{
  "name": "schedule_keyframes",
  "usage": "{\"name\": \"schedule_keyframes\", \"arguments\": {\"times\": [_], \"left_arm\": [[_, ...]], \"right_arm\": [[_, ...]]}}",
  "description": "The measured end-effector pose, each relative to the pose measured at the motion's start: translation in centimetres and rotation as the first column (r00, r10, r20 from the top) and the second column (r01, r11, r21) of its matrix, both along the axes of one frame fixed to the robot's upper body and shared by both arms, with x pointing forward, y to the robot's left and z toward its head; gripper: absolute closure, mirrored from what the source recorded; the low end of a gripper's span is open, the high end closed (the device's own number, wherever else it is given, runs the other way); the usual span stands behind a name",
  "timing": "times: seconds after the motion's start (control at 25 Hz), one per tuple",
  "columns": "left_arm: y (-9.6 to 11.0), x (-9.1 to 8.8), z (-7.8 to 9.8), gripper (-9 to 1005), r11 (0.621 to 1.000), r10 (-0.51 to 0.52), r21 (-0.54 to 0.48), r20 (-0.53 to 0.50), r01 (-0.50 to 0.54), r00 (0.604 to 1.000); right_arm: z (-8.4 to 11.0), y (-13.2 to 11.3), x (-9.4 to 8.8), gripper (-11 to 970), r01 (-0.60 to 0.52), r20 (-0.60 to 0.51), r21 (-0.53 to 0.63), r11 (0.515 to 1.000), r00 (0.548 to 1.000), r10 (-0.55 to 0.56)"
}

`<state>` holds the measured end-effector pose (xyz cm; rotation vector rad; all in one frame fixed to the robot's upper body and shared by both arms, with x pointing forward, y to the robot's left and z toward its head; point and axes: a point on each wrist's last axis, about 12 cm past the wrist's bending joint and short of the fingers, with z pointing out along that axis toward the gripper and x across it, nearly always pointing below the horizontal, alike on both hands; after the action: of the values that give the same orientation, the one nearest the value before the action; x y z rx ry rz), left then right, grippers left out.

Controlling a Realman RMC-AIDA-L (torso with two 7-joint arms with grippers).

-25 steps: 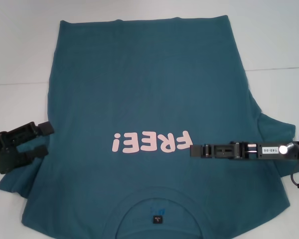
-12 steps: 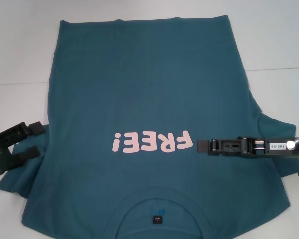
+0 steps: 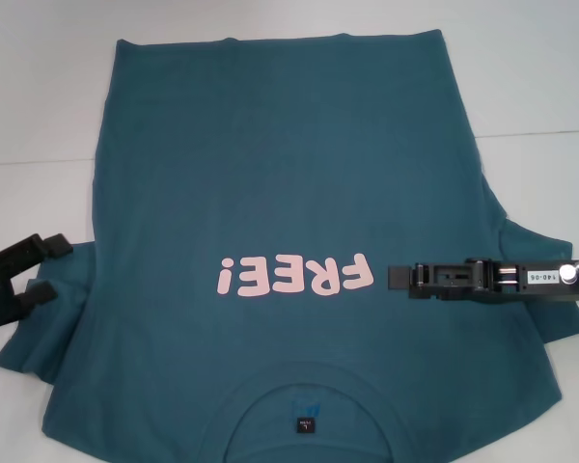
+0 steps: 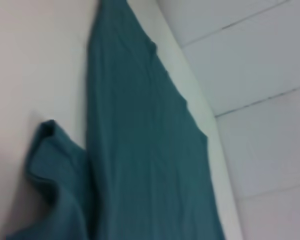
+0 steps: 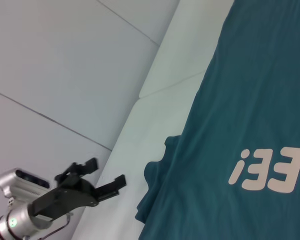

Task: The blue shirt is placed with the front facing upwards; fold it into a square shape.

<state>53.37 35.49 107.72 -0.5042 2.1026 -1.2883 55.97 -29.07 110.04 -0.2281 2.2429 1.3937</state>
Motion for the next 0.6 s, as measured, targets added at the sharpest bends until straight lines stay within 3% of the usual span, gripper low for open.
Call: {"name": "schedule_keyframes", "arguments": {"times": [0.24, 0.6], "left_arm": [[0.0, 0.6, -0.8, 63, 0.995, 0.017, 0.095, -0.008, -0.016, 1.000], [1.4, 1.1, -0.6, 64, 0.978, 0.053, 0.201, 0.000, -0.052, 0.999]], "right_arm": [[0.0, 0.0, 0.0, 63, -0.017, -0.036, -0.019, 1.000, 0.999, 0.016], [-0.3, -0.4, -0.3, 65, -0.023, -0.058, -0.040, 0.999, 0.998, 0.021]]}}
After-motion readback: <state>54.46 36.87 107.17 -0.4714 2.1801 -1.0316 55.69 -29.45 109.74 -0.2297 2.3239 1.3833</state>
